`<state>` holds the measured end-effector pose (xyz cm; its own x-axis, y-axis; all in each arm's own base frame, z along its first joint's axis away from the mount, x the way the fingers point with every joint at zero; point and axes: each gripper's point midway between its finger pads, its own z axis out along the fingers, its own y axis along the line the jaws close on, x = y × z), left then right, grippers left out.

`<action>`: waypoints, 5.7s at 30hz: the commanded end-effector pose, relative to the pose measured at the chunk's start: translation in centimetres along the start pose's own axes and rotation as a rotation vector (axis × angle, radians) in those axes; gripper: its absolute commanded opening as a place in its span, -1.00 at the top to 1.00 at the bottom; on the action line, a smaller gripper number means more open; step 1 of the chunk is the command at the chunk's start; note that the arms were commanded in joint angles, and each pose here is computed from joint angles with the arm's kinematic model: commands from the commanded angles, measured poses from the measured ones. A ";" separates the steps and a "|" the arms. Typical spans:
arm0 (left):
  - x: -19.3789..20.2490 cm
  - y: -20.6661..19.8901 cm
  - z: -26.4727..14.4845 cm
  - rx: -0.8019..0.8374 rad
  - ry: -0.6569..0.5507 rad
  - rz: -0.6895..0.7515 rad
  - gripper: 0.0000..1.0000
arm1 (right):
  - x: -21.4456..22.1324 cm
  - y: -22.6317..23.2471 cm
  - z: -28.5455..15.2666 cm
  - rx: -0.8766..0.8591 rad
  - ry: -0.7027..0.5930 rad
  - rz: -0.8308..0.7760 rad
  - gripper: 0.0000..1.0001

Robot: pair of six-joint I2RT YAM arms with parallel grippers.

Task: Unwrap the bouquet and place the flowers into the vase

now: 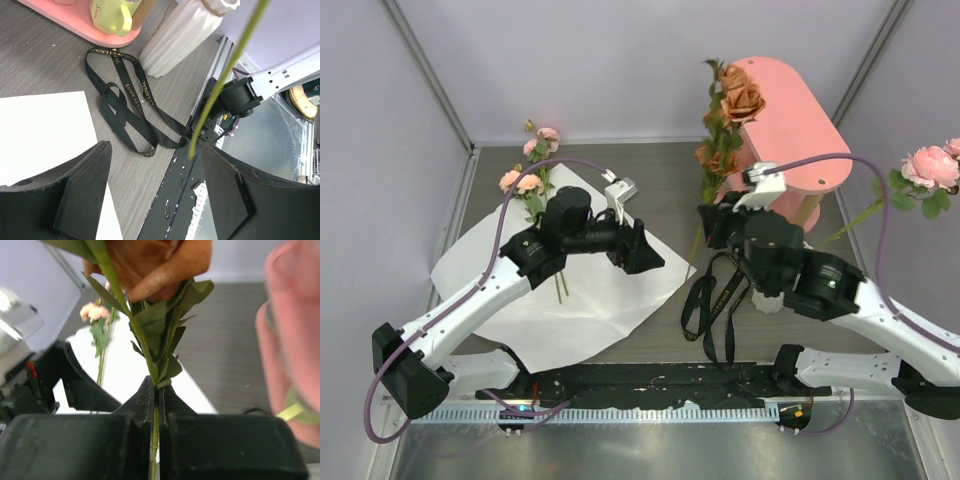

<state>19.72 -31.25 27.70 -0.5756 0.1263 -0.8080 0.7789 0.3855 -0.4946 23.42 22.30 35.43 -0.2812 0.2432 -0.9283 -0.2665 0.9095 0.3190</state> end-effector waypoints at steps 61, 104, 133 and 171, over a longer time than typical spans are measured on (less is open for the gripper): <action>-1.1 0.6 -0.4 -0.052 -0.031 0.056 -0.56 | -13.5 -11.9 -9.3 0.398 -0.398 -0.518 0.99; -1.1 0.8 -0.5 -0.066 -0.036 0.055 -0.56 | -2.9 -18.8 -9.9 0.528 -0.316 -0.356 0.36; -1.1 1.0 -0.5 -0.078 -0.031 0.059 -0.56 | -4.9 -13.4 -12.8 0.232 0.027 -0.094 -0.88; -0.7 27.1 -14.0 -1.010 -0.174 -0.502 -0.54 | 9.7 10.5 4.4 -0.364 0.347 -0.167 -0.89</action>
<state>35.85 -13.25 21.46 -0.6275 -0.1959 -0.7536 0.1086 0.9364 -0.3338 21.31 34.50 27.74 -0.5008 -0.1663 -0.8494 -0.6365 0.7359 0.2311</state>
